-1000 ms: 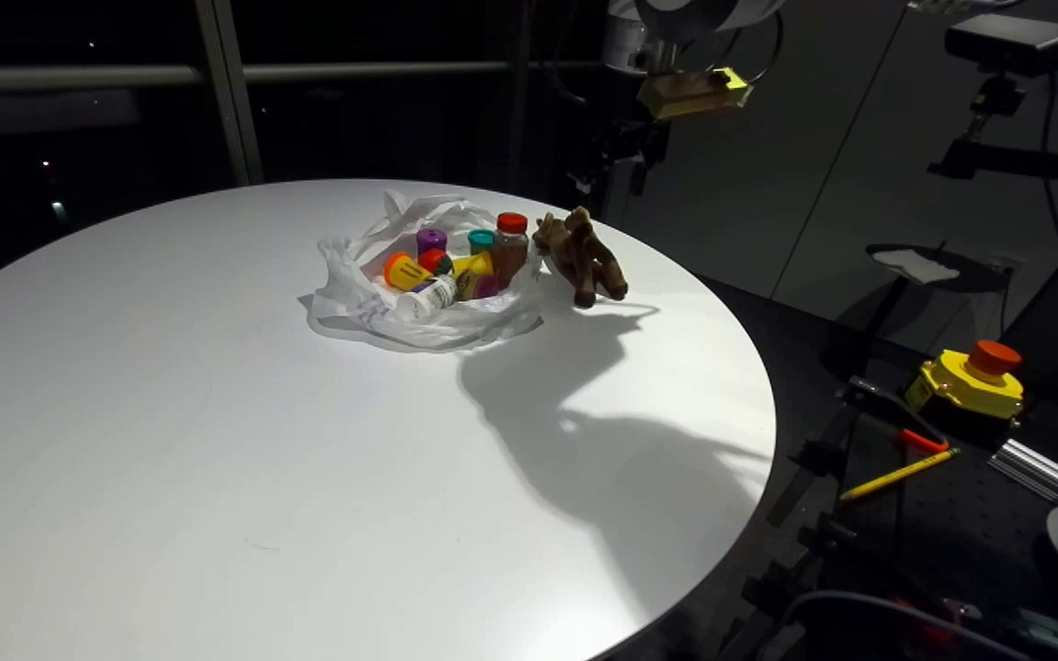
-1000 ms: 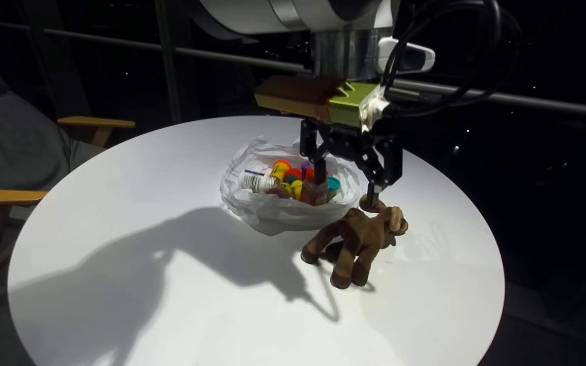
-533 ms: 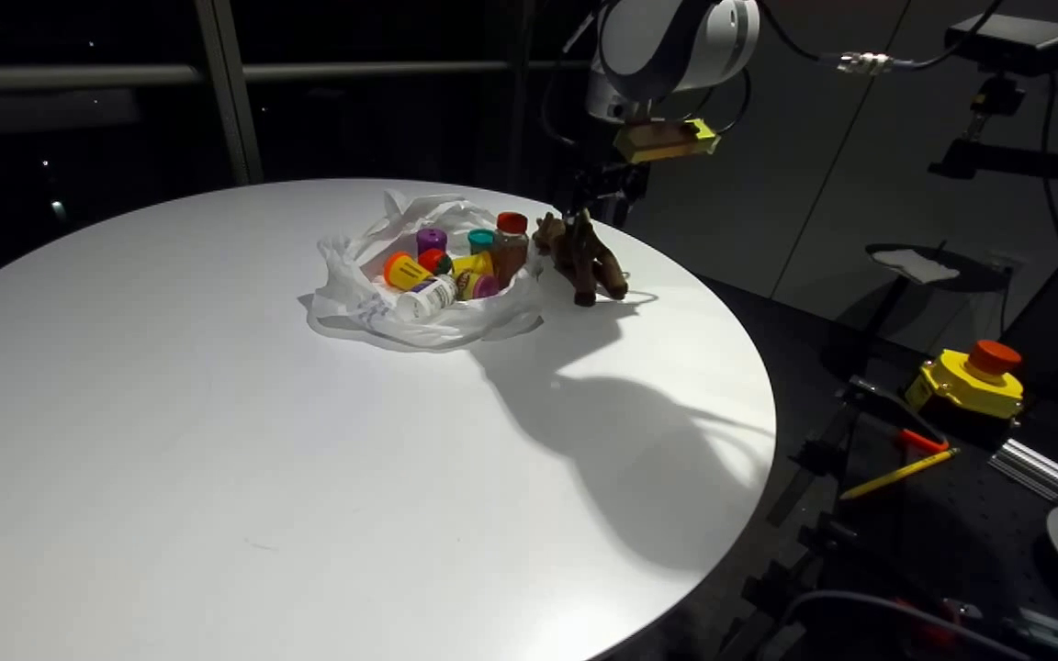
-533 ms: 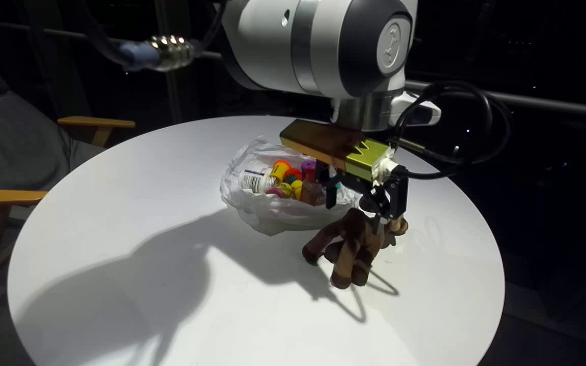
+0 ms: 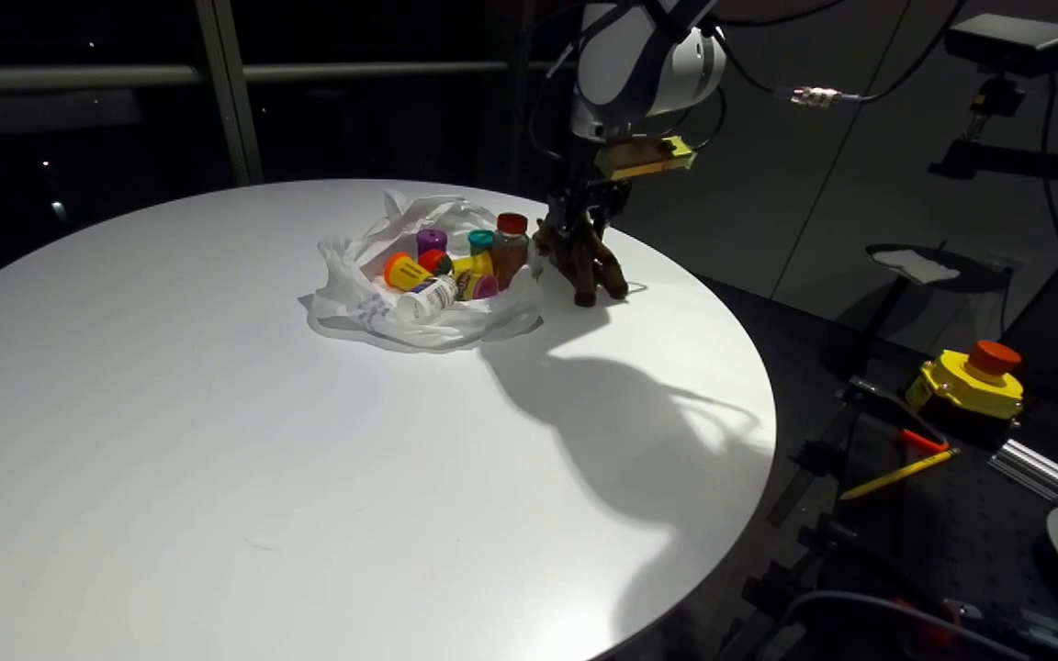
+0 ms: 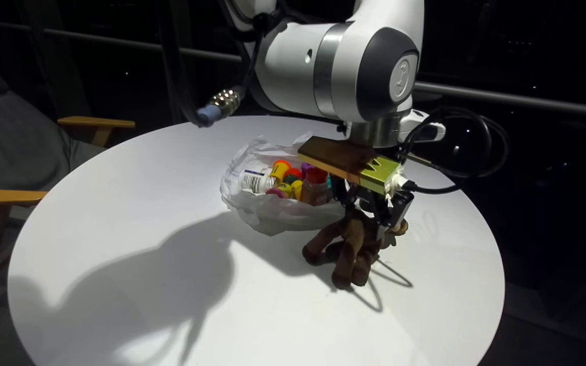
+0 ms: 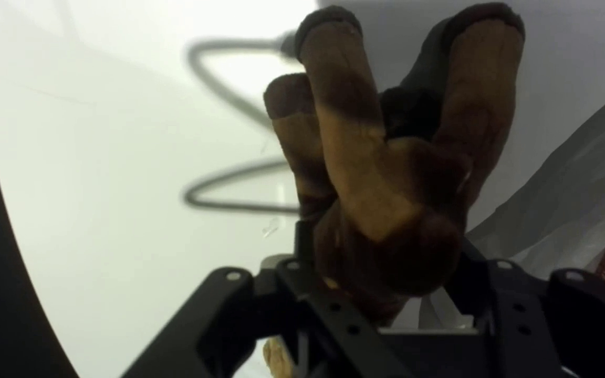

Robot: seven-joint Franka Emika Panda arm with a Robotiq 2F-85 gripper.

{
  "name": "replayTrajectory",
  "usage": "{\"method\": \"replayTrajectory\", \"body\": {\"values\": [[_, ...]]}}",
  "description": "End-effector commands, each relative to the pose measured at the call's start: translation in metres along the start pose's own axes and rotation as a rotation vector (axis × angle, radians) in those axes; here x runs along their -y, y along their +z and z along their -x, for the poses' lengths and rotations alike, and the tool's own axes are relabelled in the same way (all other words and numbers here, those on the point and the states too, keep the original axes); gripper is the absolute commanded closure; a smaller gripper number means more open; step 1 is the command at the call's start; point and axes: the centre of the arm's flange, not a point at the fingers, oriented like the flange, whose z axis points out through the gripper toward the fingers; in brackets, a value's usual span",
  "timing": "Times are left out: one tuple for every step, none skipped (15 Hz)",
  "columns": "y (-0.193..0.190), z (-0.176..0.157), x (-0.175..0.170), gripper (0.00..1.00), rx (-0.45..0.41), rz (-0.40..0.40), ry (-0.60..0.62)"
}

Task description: Pick the objects on the table in the plastic bag

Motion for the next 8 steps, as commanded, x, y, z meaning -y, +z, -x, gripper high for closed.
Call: {"method": "replayTrajectory", "body": {"values": [[-0.020,0.000,-0.006,0.71,0.017,-0.010,0.027],[-0.035,0.005,-0.005,0.78,0.004,0.001,0.027],[-0.049,0.008,-0.004,0.87,-0.011,0.008,0.028],[-0.071,0.014,-0.001,0.93,-0.042,0.033,0.027],[-0.093,0.019,0.005,0.95,-0.072,0.058,0.021],[-0.108,0.020,0.009,0.97,-0.105,0.080,0.013],[-0.125,0.025,0.017,0.98,-0.148,0.104,-0.009],[-0.143,0.029,0.027,0.95,-0.187,0.122,-0.041]]}}
